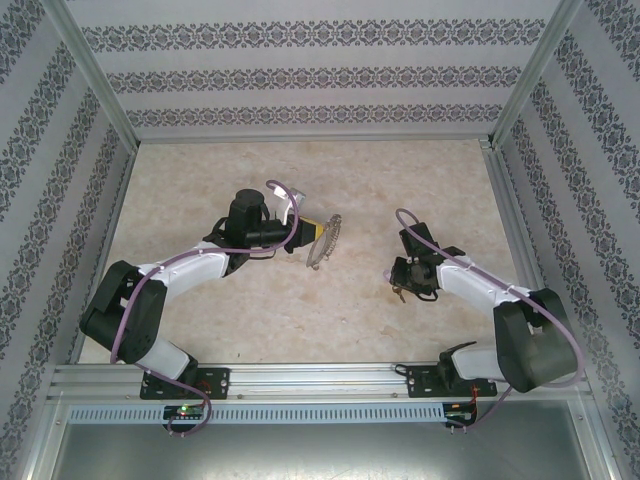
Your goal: Put the keys on the keyring
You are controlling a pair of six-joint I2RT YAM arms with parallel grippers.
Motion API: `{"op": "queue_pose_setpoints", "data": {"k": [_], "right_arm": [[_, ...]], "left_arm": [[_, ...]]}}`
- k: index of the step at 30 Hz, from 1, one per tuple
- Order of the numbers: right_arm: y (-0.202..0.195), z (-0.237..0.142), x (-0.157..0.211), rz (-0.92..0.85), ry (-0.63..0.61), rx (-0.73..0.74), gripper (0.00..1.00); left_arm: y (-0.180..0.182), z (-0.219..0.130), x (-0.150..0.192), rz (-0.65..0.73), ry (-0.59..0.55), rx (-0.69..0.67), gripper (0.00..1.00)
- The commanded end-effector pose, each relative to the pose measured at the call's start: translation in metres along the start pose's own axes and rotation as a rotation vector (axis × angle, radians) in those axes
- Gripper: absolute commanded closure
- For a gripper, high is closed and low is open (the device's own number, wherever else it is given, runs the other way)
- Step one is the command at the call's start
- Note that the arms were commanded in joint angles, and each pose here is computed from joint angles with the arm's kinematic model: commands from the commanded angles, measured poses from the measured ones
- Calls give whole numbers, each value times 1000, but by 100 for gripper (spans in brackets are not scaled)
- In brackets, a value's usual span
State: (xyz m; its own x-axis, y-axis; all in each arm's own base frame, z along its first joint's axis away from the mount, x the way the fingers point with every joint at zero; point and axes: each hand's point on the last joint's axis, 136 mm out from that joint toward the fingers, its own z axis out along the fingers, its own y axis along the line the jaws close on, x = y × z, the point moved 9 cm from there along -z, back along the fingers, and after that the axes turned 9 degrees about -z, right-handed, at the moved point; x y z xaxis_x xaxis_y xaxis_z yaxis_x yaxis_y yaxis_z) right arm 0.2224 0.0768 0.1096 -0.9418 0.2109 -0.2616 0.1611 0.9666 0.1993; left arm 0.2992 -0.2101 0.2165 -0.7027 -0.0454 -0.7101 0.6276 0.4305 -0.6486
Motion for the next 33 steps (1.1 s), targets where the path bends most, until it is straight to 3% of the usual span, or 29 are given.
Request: {"op": "queue_pose_setpoints", "data": {"k": [1,6,20,26,30,33], "right_arm": [[-2,4,1,-2,6,-6,79],[-3,5,2,-2,8,-7,84],[-3,6,3,-19,30,14,82],[-2,6,2,-23,37,8,100],[0,-3,-1,-36,7,-10,100],[9,-23,-12,-70,-101,-106,100]], "left_arm": [[-16,-2,-12,57,-36,57,100],[-17,-2,-12,58,-36,59,100],[-19,-2,-14,62,-39,62,100],[-19,-1,-14,62,-38,61,100],[-19,-1,-14,63,-35,61,100],[-18,0,-13,64,-22,59,100]]}}
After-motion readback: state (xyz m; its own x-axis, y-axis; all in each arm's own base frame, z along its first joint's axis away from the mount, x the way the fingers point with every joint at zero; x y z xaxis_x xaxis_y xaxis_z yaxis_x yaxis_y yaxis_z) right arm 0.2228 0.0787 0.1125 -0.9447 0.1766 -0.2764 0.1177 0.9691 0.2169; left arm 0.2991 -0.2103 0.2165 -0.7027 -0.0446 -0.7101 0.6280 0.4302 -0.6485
